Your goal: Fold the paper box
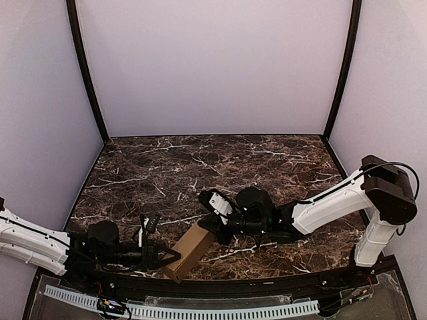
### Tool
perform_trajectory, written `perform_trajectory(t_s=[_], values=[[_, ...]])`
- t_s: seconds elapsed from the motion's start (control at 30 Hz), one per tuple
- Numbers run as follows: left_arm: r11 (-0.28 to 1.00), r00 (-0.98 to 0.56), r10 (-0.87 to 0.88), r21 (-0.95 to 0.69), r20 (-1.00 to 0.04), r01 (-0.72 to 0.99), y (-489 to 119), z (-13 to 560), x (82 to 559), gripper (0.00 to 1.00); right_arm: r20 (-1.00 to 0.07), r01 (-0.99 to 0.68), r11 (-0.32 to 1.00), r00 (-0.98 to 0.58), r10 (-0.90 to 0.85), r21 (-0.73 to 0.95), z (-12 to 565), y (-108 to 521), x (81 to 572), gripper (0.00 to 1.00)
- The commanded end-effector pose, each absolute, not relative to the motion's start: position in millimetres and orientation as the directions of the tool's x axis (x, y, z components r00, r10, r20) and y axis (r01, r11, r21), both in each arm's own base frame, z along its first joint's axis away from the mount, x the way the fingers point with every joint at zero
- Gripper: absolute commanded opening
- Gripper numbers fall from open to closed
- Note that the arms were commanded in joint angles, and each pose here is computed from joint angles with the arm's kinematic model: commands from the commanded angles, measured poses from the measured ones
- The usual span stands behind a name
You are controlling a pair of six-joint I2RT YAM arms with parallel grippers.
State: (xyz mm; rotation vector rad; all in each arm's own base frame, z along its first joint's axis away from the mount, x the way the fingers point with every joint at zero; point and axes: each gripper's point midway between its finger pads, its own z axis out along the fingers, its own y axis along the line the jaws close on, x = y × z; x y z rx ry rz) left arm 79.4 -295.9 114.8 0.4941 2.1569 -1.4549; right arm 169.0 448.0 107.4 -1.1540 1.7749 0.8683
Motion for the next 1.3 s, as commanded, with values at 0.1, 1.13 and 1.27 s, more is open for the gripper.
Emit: perform_trajectory(t_s=[0.1,1.13,1.27], values=[[0.320,-0.845,0.079,-0.789,-0.529,0.524,-299.6,92.2,62.9,0.01,-0.743,-0.921,0.371,-0.333,-0.581,0.123,27.2,415.9,152.2,0.00],[0.480,-0.891,0.313,-0.755,-0.329,0.447,-299.2,44.8,34.5,0.01,-0.734,-0.923,0.369,-0.325,-0.596,0.109,26.7,415.9,151.2,0.00],[0.489,-0.891,0.329,-0.751,-0.313,0.444,-302.1,40.7,33.3,0.01,-0.735,-0.923,0.369,-0.323,-0.595,0.108,28.4,416.7,151.1,0.00]])
